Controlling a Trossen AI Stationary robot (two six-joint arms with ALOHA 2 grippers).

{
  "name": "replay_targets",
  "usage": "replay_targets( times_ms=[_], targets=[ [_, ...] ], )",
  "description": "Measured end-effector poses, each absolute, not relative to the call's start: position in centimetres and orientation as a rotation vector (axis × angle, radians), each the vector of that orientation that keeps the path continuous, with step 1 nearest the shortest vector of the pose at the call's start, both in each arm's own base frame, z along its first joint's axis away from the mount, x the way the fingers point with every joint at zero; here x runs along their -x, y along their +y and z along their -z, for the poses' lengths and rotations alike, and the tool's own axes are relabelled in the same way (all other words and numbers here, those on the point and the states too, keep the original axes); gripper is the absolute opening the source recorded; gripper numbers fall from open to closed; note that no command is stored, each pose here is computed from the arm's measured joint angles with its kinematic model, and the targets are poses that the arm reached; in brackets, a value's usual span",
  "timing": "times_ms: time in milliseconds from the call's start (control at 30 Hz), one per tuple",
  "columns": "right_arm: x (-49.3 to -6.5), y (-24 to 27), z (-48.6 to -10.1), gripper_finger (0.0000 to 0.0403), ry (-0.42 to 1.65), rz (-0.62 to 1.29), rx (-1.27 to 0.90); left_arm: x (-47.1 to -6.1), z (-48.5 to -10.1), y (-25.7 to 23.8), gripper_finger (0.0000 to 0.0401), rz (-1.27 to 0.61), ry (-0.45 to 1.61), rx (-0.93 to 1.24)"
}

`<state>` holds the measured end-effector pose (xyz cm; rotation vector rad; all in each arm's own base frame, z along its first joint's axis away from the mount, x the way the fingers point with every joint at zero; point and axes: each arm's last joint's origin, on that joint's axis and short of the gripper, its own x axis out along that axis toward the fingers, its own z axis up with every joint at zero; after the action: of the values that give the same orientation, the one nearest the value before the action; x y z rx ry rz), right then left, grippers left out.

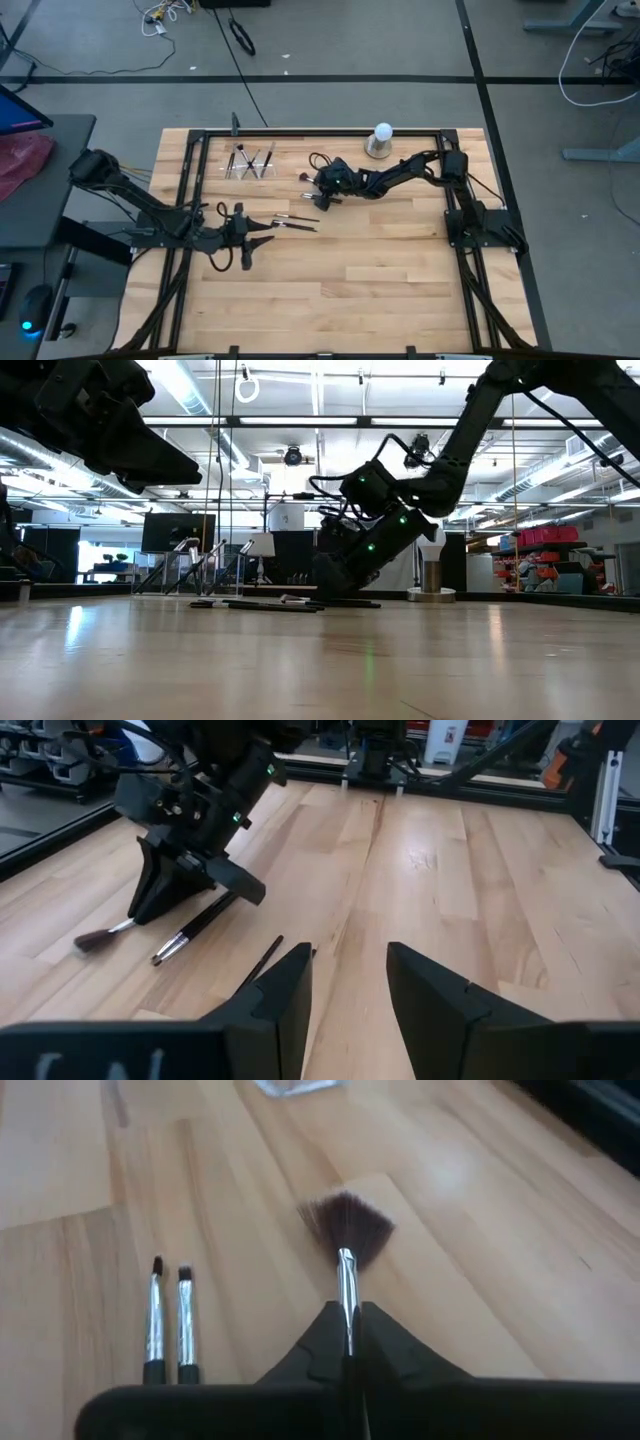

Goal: Put items in baskets/containers
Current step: Put the highlighter brush into the transparent organizer

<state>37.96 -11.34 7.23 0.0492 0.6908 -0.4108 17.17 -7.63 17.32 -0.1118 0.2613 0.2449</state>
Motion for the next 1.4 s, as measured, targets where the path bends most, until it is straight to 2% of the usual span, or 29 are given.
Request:
replay_targets(
  times_ms=[167,433,567,767,967,1267,1400],
  targets=[
    [-37.5,-10.1,-7.3,0.0012,0.516,0.425,-0.071,-17.2,-17.3,-7.6,0.0138,-0.245,0.261,0.113],
    [-38.3,-6.1,-9.7,0.0012,0.188,0.306,-0.085,-17.3,-17.0,-7.8,0.0138,-0.22,0.279,0.103],
    [-38.9,-3.4,-11.6,0.0013,0.012,0.201,-0.09,-17.9,-16.2,-8.1,0.0138,-0.215,0.302,0.043],
    [-38.9,1.3,-13.5,0.0014,-0.178,-0.073,-0.089,-19.4,-15.7,-9.0,0.0138,-0.185,0.208,-0.035],
    [-38.3,6.1,-14.2,0.0015,-0.232,-0.33,-0.086,-20.4,-15.9,-9.8,0.0138,-0.088,0.09,-0.073],
    [-37.7,9.5,-14.4,0.0015,-0.25,-0.414,-0.058,-20.6,-17.0,-10.7,0.0138,0.174,-0.034,-0.09],
    [-38.2,9.4,-15.0,0.0015,-0.275,-0.406,-0.059,-21.1,-17.7,-11.3,0.0155,0.276,-0.06,-0.14]
  ],
)
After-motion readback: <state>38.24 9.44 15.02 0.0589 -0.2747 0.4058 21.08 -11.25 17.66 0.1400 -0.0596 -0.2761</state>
